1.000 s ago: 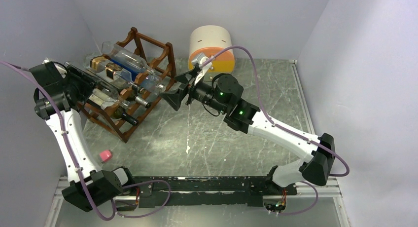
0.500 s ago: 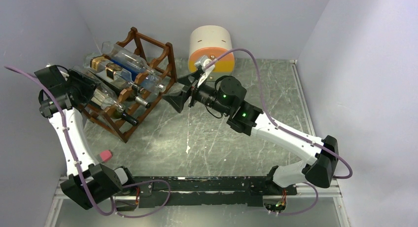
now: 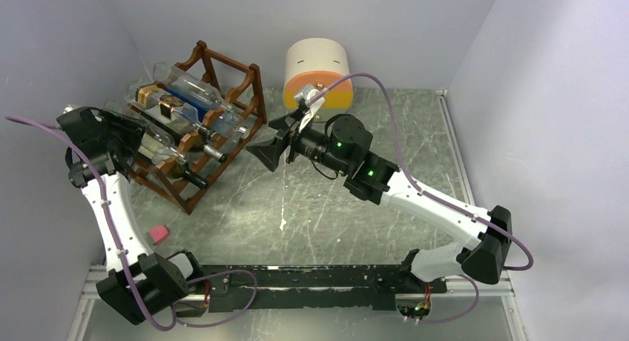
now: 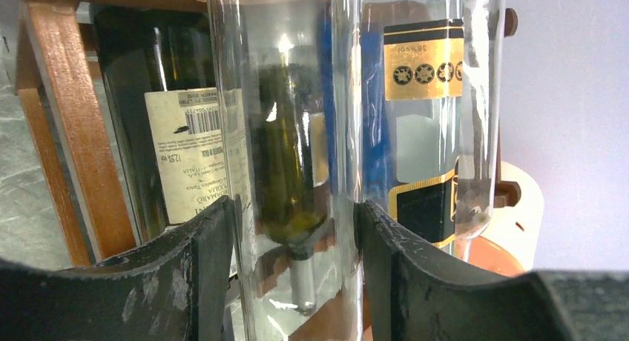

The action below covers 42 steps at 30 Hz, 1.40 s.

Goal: Put the wine bottle on the wine rack

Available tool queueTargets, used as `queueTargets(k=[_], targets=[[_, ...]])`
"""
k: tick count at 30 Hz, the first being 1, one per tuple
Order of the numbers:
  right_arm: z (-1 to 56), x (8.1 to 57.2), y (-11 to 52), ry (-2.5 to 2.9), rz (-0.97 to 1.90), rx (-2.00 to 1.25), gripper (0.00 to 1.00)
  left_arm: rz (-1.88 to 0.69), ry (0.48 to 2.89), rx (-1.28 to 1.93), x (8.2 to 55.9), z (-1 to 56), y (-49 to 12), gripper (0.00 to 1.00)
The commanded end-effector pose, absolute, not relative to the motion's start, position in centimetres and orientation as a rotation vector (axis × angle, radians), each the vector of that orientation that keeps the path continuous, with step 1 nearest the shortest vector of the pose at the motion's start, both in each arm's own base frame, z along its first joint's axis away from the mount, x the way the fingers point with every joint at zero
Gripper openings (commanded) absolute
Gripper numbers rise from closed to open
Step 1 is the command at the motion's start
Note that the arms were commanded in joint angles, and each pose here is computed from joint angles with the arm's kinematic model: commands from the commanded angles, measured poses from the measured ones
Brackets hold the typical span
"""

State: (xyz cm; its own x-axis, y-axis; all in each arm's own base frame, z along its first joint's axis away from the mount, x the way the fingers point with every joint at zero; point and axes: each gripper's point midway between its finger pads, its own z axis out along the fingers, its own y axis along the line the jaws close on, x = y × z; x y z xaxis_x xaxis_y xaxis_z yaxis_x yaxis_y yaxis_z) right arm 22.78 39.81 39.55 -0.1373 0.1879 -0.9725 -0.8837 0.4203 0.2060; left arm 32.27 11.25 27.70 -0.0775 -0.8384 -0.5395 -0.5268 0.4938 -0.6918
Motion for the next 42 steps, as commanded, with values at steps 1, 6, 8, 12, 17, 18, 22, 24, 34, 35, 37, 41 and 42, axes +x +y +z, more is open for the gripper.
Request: queueTargets(k=[1,6,8,12,17,18,22,24,34,35,37,41,42], targets=[[41.2,22.7,39.6,1.386,1.08,-0.651,0.95,-0.294,1.782,-1.24,31.2,24.6,12.4,0.25],[41.0,22.6,40.0,1.397,1.099,-0.656,0.95,-0.224,1.778,-1.252,30.9,24.3,13.4,0.44],[40.9,22.6,40.0,1.401,1.097,-0.655,0.95,-0.222,1.782,-1.238,31.0,24.4,13.5,0.5],[40.9,22.8,39.9,1.408,1.087,-0.647,0.95,-0.2,1.788,-1.232,30.7,24.8,13.6,0.68],[41.1,22.9,39.3,1.415,1.071,-0.626,0.96,-0.113,1.757,-1.203,29.6,26.2,14.3,0.88],[41.1,22.9,39.2,1.414,1.068,-0.623,0.97,-0.096,1.758,-1.198,29.4,26.4,14.4,0.89],[41.0,23.0,38.5,1.424,1.046,-0.609,0.98,-0.059,1.748,-1.165,28.6,27.6,14.5,0.91],[40.8,22.9,38.2,1.431,1.034,-0.611,1.0,-0.043,1.726,-1.138,28.3,28.7,14.5,0.91],[34.2,24.0,33.8,1.602,0.783,-0.591,1.0,-0.135,1.761,-0.712,26.8,35.1,9.0,0.9],[33.0,24.2,32.9,1.643,0.74,-0.564,1.0,-0.179,1.759,-0.634,26.8,35.7,7.6,0.9],[30.7,24.6,31.0,1.732,0.658,-0.508,1.0,-0.25,1.753,-0.474,26.5,37.0,4.8,0.89],[28.4,24.8,27.7,1.829,0.544,-0.382,1.0,-0.389,1.727,-0.131,24.8,38.8,-2.0,0.86],[28.3,25.0,26.7,1.836,0.511,-0.335,1.0,-0.414,1.707,-0.058,23.9,39.3,-3.3,0.86]])
